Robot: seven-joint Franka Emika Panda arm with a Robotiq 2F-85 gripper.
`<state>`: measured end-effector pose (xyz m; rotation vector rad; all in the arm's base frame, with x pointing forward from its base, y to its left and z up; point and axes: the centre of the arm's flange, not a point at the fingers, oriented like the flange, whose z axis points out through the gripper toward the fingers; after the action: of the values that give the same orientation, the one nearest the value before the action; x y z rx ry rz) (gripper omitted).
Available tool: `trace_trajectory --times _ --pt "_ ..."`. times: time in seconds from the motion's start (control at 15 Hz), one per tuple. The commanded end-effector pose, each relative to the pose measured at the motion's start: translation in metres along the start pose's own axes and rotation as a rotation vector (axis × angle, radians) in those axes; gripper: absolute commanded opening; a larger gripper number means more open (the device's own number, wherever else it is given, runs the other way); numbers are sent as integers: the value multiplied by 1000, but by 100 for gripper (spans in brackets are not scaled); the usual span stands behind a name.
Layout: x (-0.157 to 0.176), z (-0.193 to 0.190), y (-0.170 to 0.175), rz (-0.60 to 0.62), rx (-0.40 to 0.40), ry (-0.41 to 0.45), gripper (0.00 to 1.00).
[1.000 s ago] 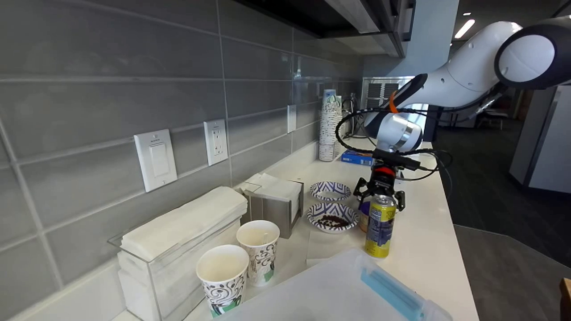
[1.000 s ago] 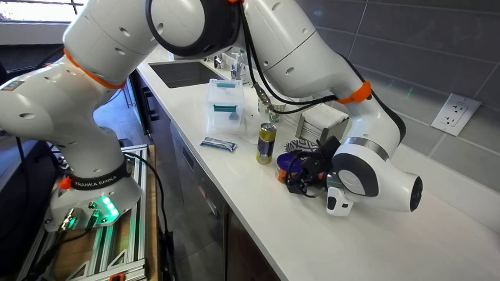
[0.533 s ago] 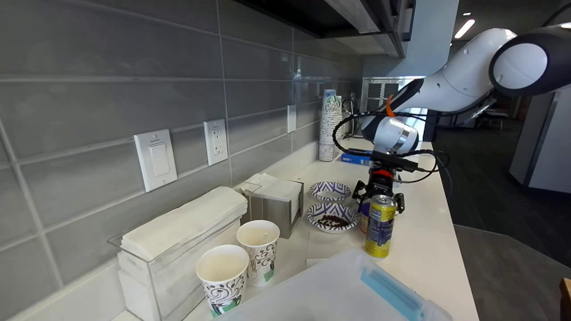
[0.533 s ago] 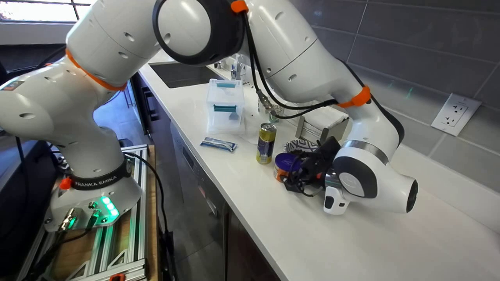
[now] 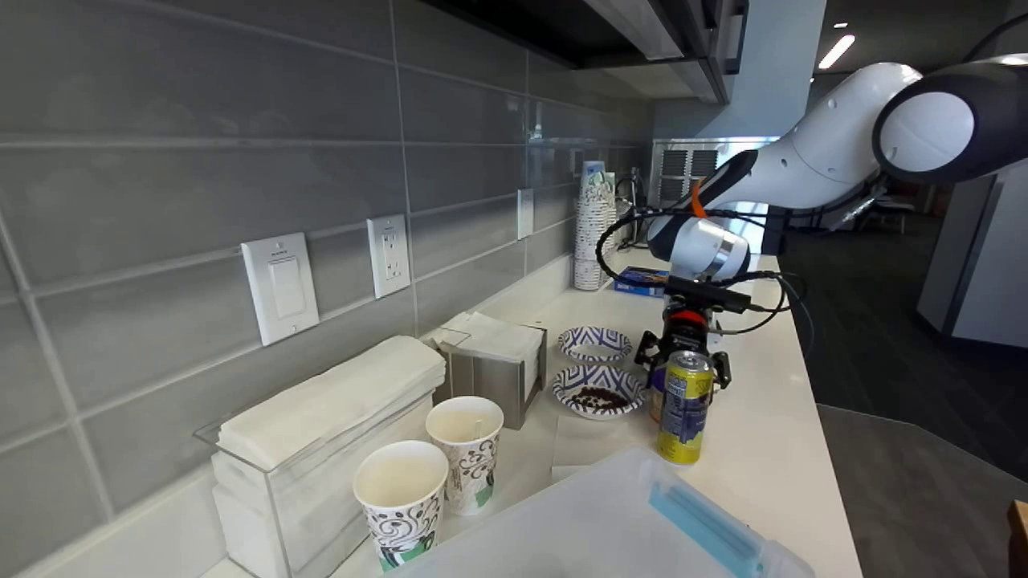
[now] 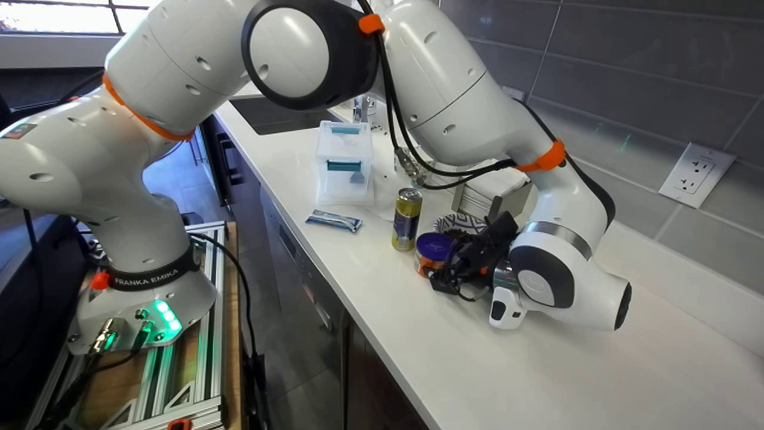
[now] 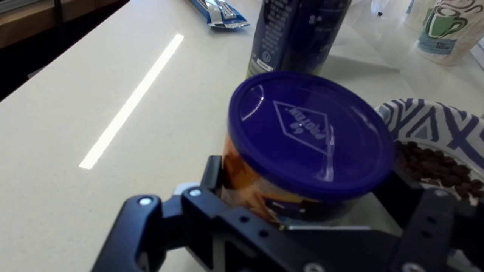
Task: Put the orange bottle on the plate to the right
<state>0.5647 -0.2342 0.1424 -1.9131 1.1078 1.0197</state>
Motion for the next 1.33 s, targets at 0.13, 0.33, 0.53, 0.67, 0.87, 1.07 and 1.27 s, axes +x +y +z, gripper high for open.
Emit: trace_trajectory --times 0.13,0.33,0.53,0.67,0.87,1.07,1.27 --pt "8 7 -3 64 9 -92 100" --pt "12 10 -2 82 14 -101 100" --pt "14 12 -1 93 26 -105 81" --pt "13 13 -1 96 25 -116 68" --pt "10 7 -1 101 25 -119 68" --pt "4 -5 4 106 26 -107 68" --pt "-5 -26 13 120 23 -104 68"
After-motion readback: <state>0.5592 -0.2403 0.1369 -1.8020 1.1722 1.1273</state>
